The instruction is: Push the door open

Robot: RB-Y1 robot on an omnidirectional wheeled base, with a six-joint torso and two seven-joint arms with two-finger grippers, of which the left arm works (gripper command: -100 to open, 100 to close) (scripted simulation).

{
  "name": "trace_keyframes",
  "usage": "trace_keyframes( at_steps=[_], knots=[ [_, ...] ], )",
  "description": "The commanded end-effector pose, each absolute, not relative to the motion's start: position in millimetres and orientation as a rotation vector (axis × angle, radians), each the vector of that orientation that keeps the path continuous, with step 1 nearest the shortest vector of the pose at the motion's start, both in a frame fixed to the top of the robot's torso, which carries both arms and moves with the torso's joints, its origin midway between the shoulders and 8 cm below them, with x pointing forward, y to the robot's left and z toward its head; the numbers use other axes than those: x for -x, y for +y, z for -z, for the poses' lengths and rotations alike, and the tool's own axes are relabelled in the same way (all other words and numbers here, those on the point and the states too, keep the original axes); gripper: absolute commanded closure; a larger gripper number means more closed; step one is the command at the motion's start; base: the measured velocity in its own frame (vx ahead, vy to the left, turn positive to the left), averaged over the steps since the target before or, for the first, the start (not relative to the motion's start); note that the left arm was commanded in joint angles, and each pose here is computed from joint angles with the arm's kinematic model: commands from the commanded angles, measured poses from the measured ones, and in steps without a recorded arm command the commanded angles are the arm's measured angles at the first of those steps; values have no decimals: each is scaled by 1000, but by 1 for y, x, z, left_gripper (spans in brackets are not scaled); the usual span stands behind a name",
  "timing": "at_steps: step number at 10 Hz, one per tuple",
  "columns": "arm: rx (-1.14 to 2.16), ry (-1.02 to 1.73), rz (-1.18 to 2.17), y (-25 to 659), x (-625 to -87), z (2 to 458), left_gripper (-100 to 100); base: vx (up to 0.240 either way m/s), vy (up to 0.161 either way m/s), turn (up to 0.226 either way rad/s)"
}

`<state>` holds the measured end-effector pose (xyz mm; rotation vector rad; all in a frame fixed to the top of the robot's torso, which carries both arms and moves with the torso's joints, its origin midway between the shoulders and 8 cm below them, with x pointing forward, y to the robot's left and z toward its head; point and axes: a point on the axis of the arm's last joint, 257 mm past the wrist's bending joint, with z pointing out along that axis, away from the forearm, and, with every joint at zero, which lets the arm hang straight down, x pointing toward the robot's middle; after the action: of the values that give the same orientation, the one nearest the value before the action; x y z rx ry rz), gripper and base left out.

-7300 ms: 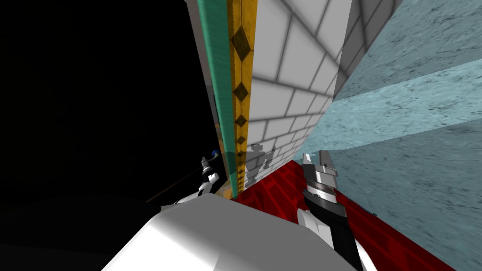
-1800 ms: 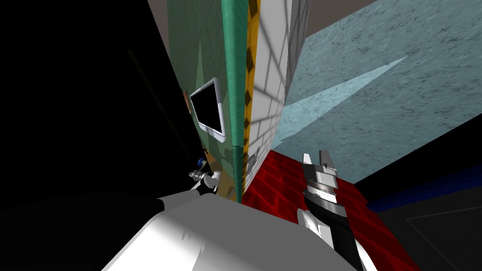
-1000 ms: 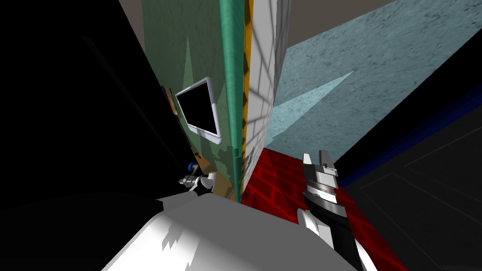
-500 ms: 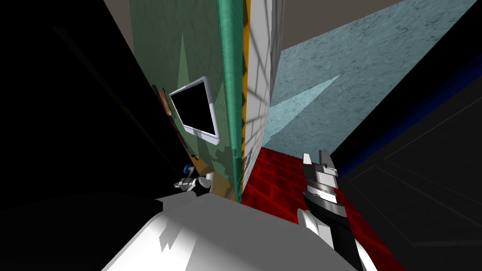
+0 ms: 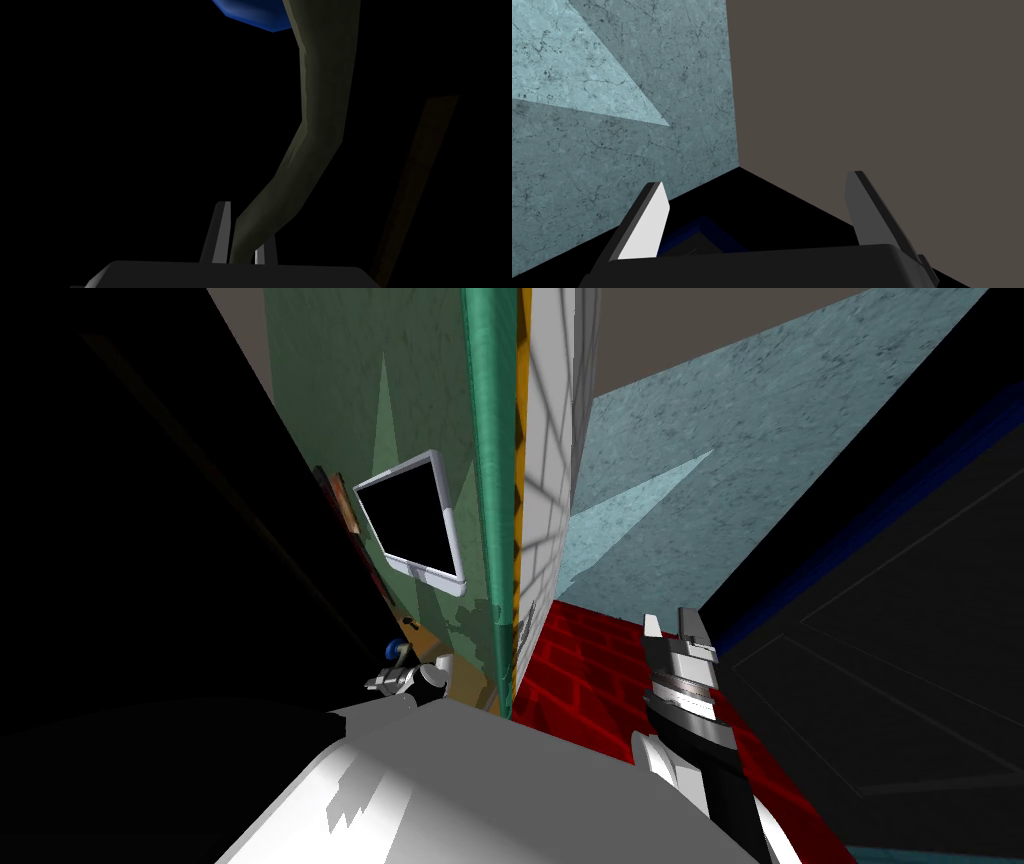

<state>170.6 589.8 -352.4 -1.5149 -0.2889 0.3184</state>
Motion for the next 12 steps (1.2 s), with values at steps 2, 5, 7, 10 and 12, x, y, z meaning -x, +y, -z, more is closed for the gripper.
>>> trace_keyframes(
  at_steps=[2, 5, 7, 10, 12],
  knots=[
    [1516, -287, -309, 590, -175, 352, 100, -1, 2, -6],
    [1516, -287, -309, 590, -175, 352, 100, -1, 2, -5],
    [1512, -336, -364, 589, -155, 353, 100, -16, 99, -118],
    [1510, -371, -398, 588, -143, 354, 100, -7, 98, -57],
    [1509, -397, -424, 588, -134, 354, 100, -6, 84, -65]
  ],
)
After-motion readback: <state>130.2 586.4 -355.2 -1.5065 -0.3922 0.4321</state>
